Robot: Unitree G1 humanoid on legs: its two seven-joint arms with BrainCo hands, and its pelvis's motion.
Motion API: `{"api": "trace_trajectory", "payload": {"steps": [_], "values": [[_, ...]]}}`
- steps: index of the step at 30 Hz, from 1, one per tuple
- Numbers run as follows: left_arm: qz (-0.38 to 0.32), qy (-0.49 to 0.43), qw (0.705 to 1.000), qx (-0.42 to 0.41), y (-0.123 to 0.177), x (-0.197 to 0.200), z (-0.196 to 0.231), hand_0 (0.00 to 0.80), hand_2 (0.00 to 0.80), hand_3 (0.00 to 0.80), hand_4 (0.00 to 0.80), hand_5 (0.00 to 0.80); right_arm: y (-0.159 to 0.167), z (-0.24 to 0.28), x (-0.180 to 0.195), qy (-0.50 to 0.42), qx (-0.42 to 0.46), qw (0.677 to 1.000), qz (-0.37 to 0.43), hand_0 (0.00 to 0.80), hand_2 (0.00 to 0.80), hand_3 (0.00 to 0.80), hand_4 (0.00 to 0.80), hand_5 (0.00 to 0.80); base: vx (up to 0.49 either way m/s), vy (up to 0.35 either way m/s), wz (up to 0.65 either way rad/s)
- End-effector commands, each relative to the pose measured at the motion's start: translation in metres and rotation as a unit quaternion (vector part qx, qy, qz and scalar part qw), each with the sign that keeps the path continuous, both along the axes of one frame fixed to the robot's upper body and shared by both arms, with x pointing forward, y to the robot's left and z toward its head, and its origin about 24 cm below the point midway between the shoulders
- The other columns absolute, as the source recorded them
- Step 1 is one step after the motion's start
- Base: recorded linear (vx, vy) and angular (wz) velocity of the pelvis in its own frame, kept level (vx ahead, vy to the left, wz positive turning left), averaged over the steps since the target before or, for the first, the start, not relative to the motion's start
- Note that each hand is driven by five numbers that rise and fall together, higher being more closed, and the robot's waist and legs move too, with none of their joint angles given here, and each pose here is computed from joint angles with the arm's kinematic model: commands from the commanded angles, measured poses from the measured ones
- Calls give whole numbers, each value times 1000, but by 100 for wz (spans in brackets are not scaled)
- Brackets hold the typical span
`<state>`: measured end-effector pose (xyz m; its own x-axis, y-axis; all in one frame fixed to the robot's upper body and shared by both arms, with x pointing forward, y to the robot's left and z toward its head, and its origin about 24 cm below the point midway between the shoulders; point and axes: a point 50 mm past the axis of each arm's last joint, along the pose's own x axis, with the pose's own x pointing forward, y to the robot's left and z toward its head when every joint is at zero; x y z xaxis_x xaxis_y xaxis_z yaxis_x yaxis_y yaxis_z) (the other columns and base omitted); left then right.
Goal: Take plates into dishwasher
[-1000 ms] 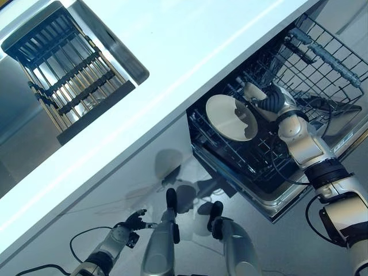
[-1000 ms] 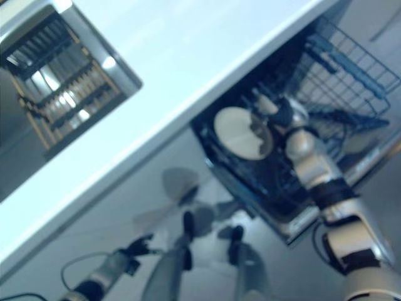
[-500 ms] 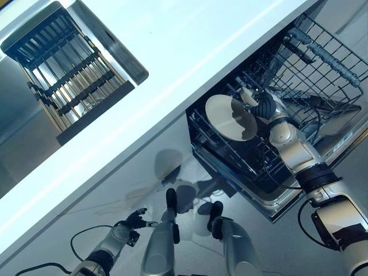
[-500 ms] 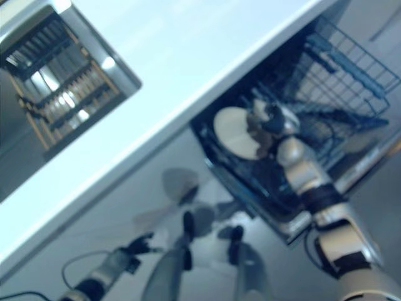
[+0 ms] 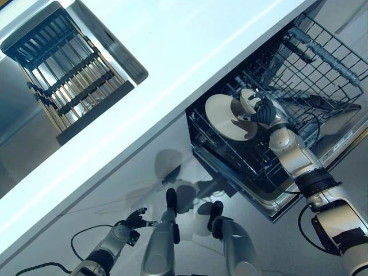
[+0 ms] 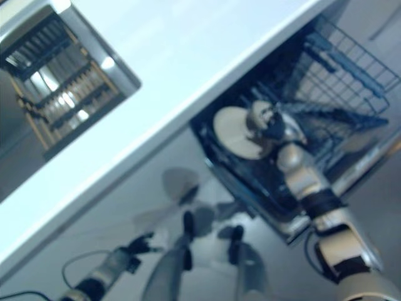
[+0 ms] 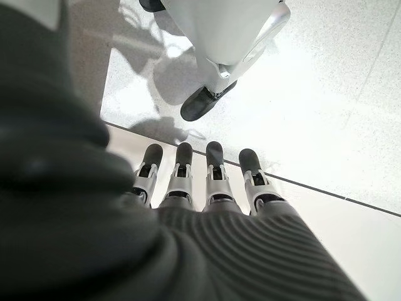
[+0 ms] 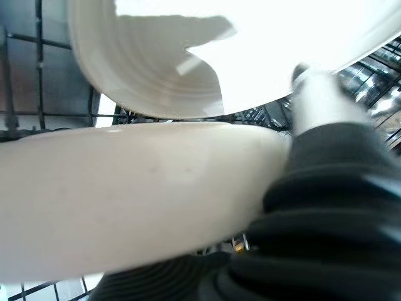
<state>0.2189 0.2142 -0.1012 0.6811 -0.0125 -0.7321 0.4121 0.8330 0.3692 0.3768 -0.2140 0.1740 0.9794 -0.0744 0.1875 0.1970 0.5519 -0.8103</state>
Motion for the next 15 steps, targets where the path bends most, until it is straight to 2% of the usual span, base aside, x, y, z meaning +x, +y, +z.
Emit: {"api": "trace_trajectory", "payload": {"steps": [1, 15], "values": [[3, -9, 1000, -10, -7, 7, 2, 0, 0, 0, 0, 0, -2, 15, -3, -35, 1, 999, -1, 0, 0, 0, 0, 0, 0, 0, 0], [10, -3, 1000, -9, -5, 2, -1, 0, 0, 0, 0, 0, -4, 19, -8, -65, -6, 998, -4, 0, 0, 0, 0, 0, 0, 0, 0]]}}
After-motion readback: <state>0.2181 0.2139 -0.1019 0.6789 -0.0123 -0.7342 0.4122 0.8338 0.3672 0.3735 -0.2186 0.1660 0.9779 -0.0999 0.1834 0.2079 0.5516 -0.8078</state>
